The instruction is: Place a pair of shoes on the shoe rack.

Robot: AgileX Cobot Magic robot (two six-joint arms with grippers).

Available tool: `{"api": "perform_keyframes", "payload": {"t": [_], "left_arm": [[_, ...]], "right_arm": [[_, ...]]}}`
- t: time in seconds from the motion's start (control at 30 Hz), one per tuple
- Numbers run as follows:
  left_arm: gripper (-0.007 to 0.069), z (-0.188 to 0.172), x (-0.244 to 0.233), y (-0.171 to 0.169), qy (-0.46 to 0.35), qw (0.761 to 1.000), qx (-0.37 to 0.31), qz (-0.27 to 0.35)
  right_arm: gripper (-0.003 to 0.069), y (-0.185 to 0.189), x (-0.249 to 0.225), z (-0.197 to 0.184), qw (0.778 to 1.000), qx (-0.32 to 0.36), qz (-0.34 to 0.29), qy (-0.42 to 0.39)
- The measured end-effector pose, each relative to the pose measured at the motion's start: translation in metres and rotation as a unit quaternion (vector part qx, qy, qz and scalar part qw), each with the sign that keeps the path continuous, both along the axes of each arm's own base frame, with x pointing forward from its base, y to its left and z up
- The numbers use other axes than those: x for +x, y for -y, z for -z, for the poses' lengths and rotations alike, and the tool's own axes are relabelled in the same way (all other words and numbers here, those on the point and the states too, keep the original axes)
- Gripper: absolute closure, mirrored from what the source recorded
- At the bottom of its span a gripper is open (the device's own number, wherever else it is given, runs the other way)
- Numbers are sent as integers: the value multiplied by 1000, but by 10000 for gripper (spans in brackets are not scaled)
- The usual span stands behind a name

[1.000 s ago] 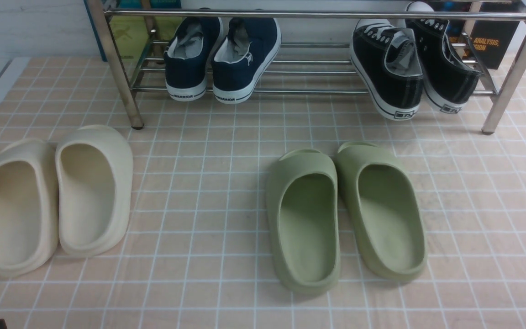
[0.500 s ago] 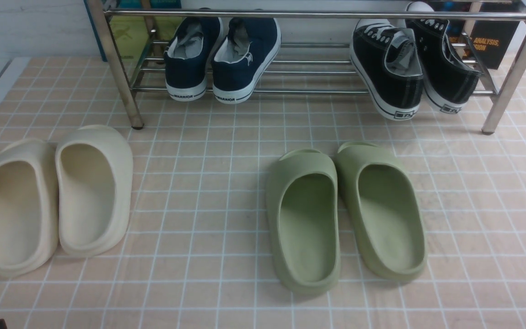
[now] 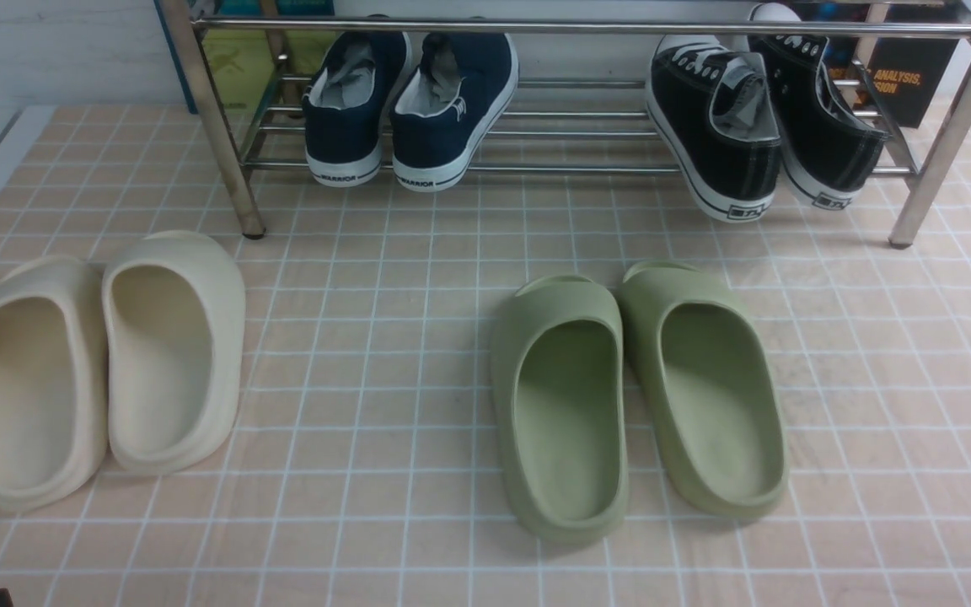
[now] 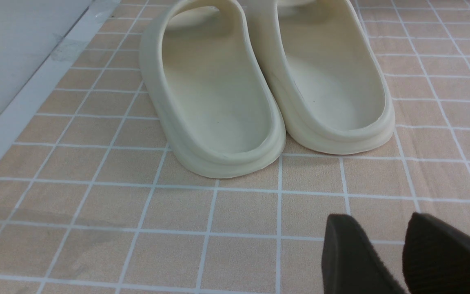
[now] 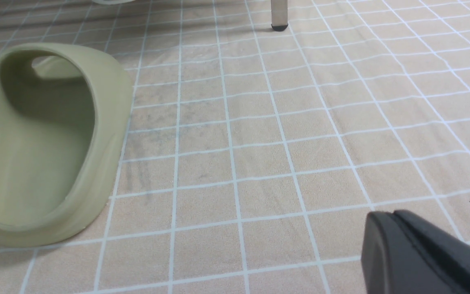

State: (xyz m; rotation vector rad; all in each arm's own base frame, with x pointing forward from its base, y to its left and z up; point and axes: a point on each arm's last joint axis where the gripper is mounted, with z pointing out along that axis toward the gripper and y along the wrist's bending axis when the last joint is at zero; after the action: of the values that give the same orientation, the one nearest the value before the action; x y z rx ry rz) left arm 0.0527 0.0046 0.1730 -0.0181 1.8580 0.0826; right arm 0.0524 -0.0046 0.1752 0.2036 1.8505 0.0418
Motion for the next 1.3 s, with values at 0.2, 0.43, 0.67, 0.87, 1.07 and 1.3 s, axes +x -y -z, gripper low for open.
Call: {"api": "perform_keyframes", "payload": {"t": [0.2,0.43,0.67,0.87,1.07,1.3], "left_arm": [[386,0,0,0,0,1000,0,0],[386,0,0,0,0,1000,0,0],[386,0,0,0,0,1000,0,0],[386,0,0,0,0,1000,0,0],[386,0,0,0,0,1000,0,0],[386,0,0,0,0,1000,0,0]], "right_arm": [[642,0,0,0,1000,0,0,0],[636,0,0,0,1000,0,0,0],[629,0,0,0,1000,0,0,0],[621,0,0,0,1000,0,0,0],[615,0,0,0,1000,0,0,0],[607,0,0,0,1000,0,0,0]]}}
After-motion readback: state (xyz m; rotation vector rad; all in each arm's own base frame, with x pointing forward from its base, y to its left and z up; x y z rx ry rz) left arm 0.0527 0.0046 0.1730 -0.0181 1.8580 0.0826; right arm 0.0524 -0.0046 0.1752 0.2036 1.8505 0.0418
